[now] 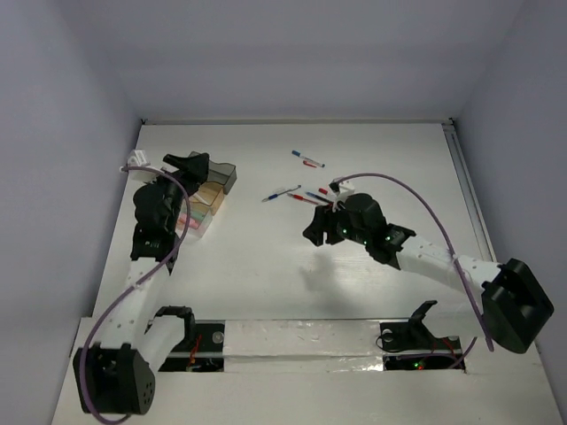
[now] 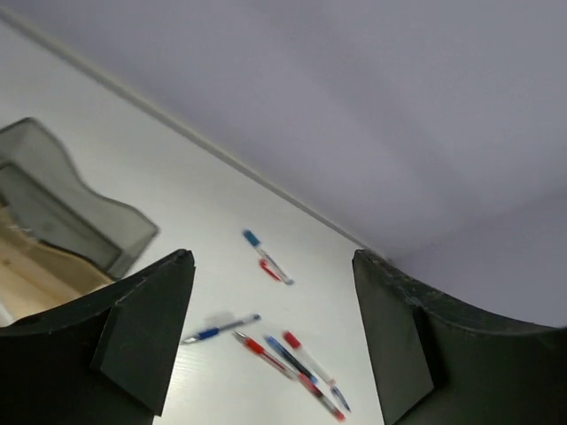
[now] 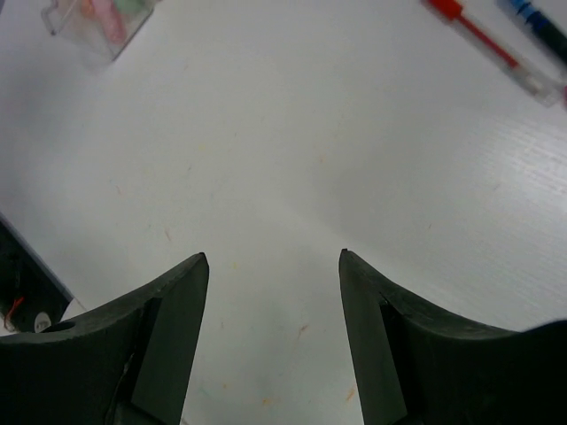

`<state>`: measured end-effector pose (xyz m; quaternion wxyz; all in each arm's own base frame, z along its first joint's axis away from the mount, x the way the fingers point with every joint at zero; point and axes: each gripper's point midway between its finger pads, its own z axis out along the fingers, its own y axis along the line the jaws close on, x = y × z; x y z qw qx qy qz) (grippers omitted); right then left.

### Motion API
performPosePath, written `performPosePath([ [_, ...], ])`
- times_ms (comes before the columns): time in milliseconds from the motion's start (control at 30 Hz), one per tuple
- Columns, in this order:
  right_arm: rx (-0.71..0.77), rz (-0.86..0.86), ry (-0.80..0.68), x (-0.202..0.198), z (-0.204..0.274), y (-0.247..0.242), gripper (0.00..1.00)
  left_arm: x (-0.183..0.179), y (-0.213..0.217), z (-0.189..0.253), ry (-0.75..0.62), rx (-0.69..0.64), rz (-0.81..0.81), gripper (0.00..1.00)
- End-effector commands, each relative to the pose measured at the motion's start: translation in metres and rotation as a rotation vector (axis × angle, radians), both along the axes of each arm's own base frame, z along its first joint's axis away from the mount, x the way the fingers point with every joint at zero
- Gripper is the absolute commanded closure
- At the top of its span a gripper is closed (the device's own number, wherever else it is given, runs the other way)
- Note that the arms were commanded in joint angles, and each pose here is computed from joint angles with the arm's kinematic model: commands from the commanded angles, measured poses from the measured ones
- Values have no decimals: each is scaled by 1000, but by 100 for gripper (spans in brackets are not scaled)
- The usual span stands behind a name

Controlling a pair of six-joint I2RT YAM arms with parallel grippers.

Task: Sort the stationery into containers
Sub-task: Place the pen in the storage box, then pick up the pen from the center of the board.

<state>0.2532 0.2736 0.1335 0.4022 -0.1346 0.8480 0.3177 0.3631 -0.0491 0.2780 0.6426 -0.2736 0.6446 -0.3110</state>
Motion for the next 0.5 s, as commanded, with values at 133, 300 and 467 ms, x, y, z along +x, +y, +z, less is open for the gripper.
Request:
performPosePath([
  [133,26,-146,-137,94,53,-11,34,-73,-43,74,-158,266,-297,20],
  [300,-102,-212,-180,158,56,-32,33,-105,-39,81,-176,445,-289,8],
  [467,-181,-154,-183,219,53,-34,39,-113,-49,62,-168,487,-302,7],
])
